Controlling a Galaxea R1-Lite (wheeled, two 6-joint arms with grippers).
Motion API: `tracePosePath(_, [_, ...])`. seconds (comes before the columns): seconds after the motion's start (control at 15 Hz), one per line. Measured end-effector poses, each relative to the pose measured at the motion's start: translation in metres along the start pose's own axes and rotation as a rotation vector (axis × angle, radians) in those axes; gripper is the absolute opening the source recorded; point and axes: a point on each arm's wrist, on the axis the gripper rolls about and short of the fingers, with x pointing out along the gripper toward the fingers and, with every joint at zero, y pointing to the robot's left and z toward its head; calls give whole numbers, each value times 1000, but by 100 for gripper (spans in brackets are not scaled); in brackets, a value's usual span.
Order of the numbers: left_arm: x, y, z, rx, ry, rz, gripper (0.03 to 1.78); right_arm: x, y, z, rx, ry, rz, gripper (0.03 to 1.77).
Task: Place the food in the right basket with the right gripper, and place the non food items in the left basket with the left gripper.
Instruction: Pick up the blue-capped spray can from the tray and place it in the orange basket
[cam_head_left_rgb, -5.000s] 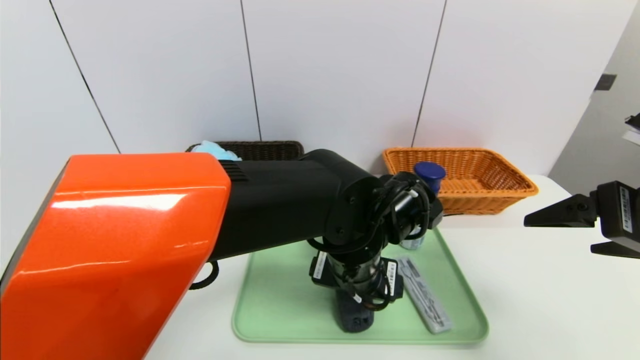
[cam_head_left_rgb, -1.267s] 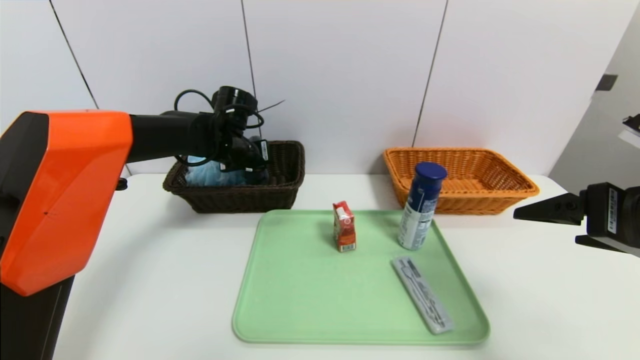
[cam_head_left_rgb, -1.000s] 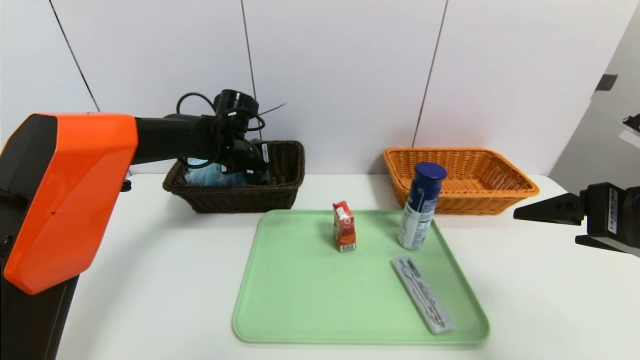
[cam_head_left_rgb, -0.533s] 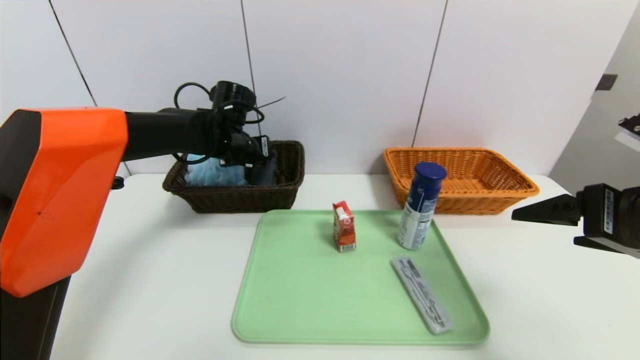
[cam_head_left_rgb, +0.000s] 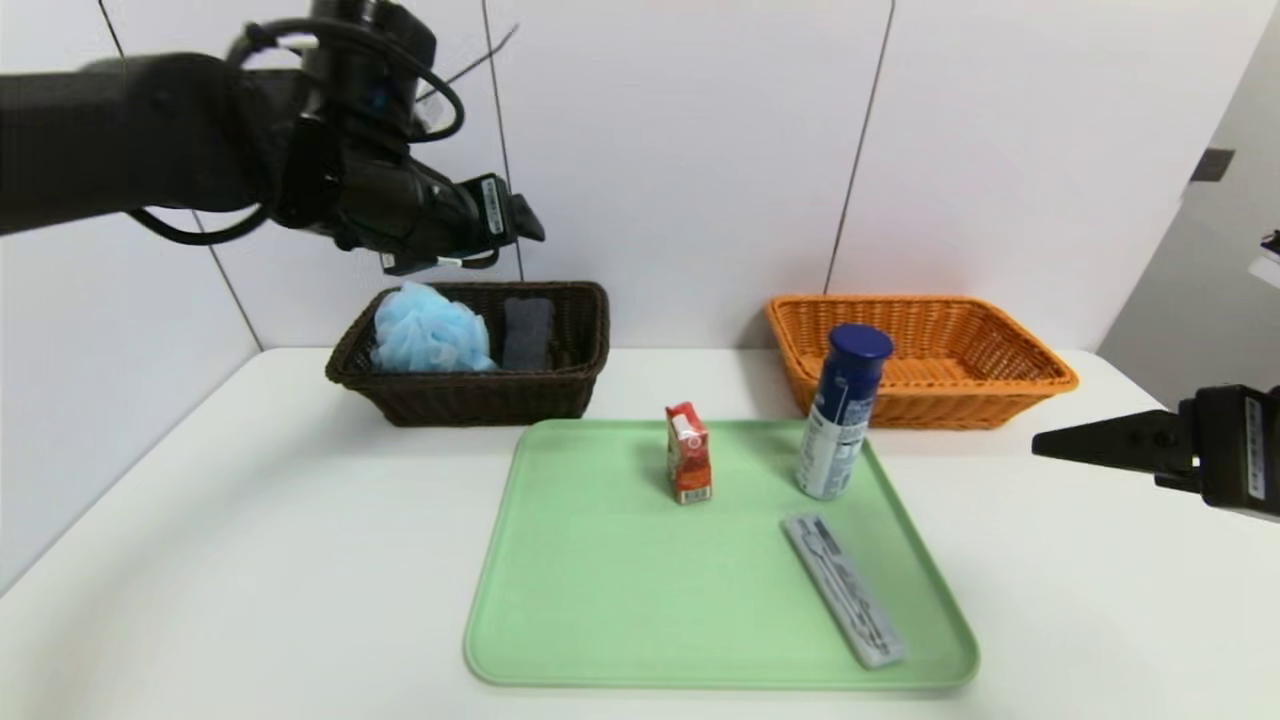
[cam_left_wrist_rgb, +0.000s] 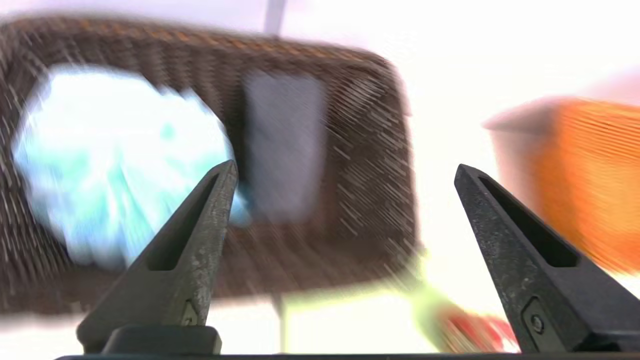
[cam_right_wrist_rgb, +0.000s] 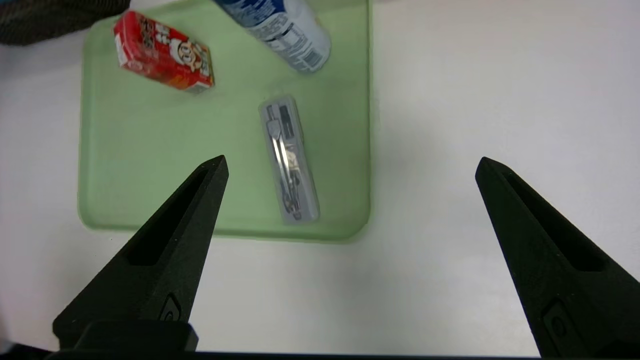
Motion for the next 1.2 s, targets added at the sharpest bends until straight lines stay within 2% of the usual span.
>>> tracePosePath(0.13, [-42, -9, -13, -16, 33, -60, 159, -7, -4, -10, -127, -11, -25, 171])
tracePosePath(0.2, [-62, -11, -23, -13, 56, -83, 161, -9, -6, -13, -165, -20, -51, 171])
tracePosePath(0.33, [-94, -7, -40, -4, 87, -112, 163, -11, -6, -12, -179, -67, -81, 171])
tracePosePath(0.6, [-134, 3, -68, 29, 122, -155, 166, -9, 7, -8, -209, -173, 10, 171])
tracePosePath(0.73, [-148, 10, -83, 49, 151, -167, 167, -8, 9, -13, -242, -163, 31, 171])
tracePosePath(0.87, [-156, 19, -100, 75, 181, -155, 167, -5, 7, -20, -265, -146, 46, 171])
tracePosePath(1.0, [-159, 29, -112, 106, 193, -97, 167, 2, 8, -28, -277, -155, 102, 171])
tracePosePath(1.2, [-164, 47, -134, 123, 243, -20, 168, 23, 2, -57, -354, -150, 191, 171])
